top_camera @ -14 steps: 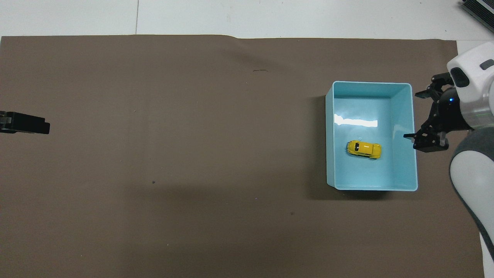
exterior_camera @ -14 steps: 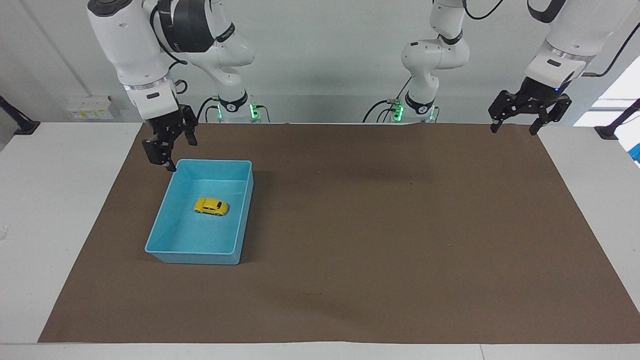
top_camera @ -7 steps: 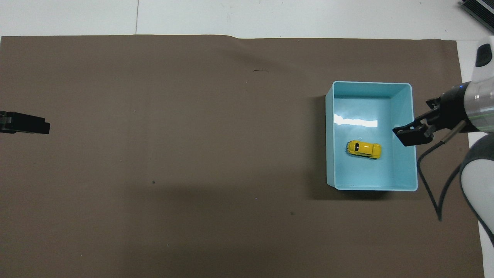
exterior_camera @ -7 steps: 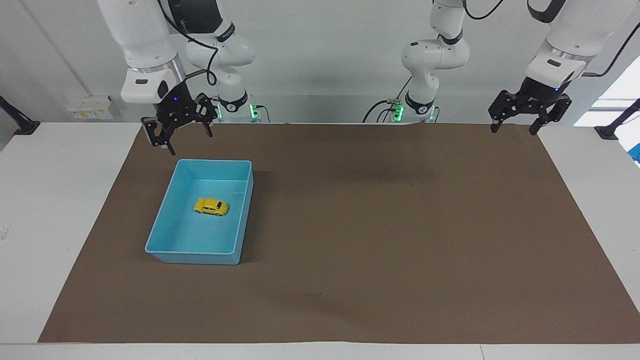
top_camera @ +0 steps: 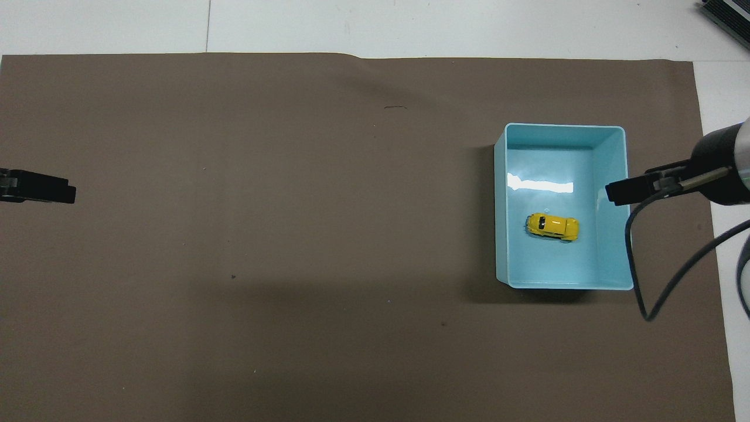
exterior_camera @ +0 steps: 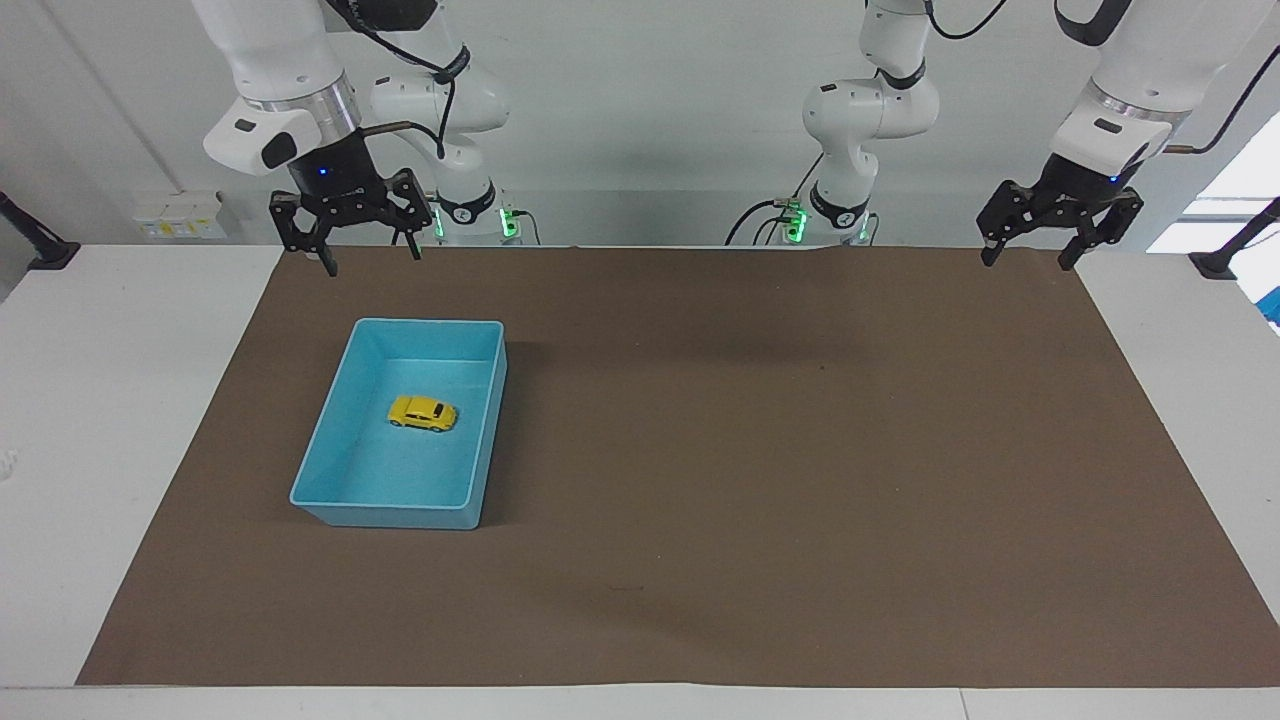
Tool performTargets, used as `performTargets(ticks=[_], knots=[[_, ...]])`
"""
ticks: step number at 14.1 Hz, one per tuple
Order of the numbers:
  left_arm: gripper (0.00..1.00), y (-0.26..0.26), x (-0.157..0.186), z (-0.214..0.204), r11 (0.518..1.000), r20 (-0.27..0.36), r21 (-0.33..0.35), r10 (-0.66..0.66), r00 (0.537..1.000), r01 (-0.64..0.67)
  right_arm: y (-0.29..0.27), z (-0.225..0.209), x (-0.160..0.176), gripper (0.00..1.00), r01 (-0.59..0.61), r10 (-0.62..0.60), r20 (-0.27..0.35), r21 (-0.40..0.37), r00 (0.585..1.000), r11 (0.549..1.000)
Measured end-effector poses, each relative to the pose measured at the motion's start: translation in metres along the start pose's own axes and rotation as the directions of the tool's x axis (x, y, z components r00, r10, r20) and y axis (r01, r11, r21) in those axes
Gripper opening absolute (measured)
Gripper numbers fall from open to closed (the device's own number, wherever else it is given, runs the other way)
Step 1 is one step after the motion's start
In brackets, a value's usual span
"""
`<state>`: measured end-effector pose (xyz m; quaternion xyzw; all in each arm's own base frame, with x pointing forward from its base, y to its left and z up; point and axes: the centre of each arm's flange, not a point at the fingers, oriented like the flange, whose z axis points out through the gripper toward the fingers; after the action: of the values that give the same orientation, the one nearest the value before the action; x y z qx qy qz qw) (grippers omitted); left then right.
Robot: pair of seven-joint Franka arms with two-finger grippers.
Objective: Wind up and store yellow beetle car
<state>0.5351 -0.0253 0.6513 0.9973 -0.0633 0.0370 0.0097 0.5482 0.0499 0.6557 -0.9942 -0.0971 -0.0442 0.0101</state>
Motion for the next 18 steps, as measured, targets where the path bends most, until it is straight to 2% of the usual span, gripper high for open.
performTargets(ticks=[6, 18], knots=[[1.0, 0.0, 0.0, 0.0, 1.0, 0.0, 0.0, 0.0, 1.0, 0.0, 0.012, 0.002, -0.004, 1.0, -0.144, 0.144, 0.032, -0.002, 0.989, 0.99], [1.0, 0.0, 0.0, 0.0, 1.0, 0.0, 0.0, 0.0, 1.0, 0.0, 0.031, -0.003, -0.006, 1.0, -0.182, 0.182, 0.022, -0.005, 0.983, 0.983]])
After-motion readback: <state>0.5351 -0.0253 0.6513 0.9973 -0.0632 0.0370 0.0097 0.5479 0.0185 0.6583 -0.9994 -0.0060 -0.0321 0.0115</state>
